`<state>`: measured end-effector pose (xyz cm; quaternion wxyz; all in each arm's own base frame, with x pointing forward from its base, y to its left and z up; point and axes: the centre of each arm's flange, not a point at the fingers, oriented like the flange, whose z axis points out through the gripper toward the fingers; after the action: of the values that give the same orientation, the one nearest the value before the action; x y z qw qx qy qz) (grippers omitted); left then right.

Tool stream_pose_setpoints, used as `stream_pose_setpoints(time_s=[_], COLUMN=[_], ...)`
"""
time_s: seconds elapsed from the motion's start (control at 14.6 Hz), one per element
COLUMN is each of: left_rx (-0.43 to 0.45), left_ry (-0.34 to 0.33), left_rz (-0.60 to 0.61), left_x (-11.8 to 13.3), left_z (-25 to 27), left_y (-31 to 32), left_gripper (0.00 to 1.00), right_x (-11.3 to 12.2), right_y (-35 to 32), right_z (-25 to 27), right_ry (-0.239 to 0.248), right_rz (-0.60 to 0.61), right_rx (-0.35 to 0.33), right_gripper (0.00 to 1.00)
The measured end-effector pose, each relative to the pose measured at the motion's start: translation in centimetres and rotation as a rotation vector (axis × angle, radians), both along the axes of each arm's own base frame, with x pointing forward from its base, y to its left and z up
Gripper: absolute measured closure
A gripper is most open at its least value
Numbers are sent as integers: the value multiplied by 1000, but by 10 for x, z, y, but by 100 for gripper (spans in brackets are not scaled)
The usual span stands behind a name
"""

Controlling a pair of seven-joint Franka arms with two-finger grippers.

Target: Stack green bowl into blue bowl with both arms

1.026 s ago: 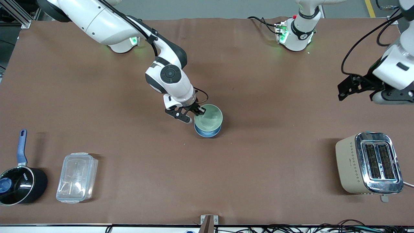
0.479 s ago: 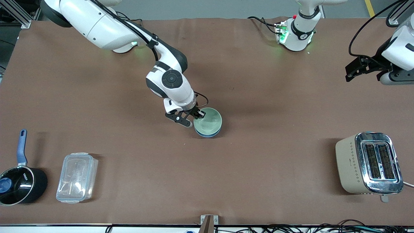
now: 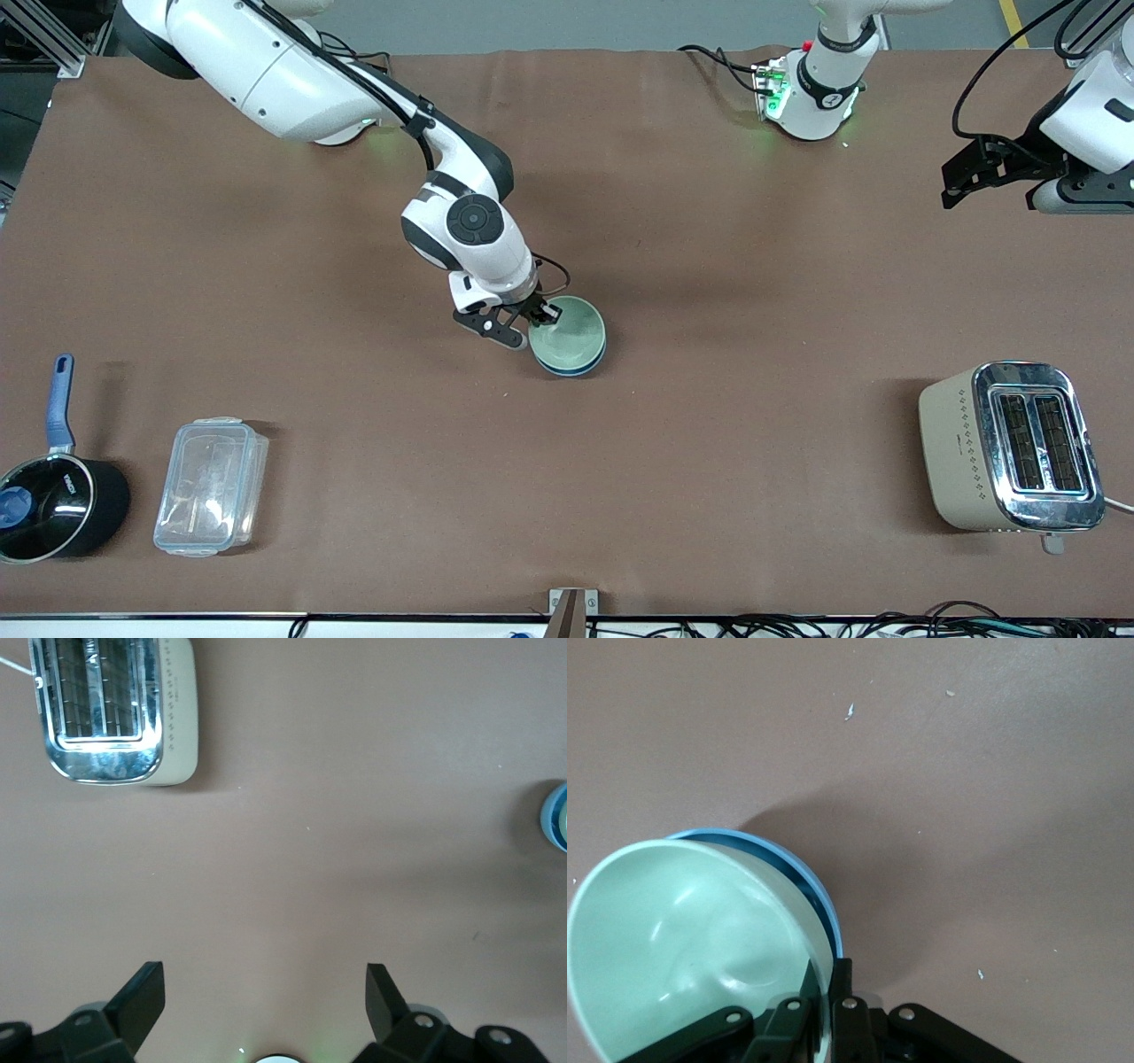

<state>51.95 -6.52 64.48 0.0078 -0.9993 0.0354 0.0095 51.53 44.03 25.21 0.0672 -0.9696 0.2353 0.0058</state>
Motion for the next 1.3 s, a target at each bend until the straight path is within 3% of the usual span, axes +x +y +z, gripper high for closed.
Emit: stream_pose_setpoints(time_s=[0.34, 0.48, 0.62, 0.68, 0.89, 1.03, 1.3], left_rx=[-2, -2, -5, -6, -6, -7, -7], left_ry=[4, 1, -16, -22, -26, -29, -29], left_rz=[-12, -12, -13, -15, -19, -19, -19], left_x=[1, 1, 3, 4, 5, 5, 5], left_z=[-2, -2, -1, 0, -1, 0, 0], left_y=[1, 1, 0, 0, -3, -3, -3], left_gripper=[0, 0, 0, 0, 0, 0, 0], right_x=[7, 14, 18, 19, 30, 41, 54], right_y=[-2, -10, -26, -38, -102, -153, -275], right_z=[5, 26, 83, 119, 213, 248, 316], right_ry=[-3, 4, -33, -68, -165, -158, -93], right_rz=[-15, -16, 5, 17, 31, 61, 169], right_rx=[-5, -78, -175, -223, -357, -400, -349], right_gripper=[43, 25, 4, 0, 0, 0, 0])
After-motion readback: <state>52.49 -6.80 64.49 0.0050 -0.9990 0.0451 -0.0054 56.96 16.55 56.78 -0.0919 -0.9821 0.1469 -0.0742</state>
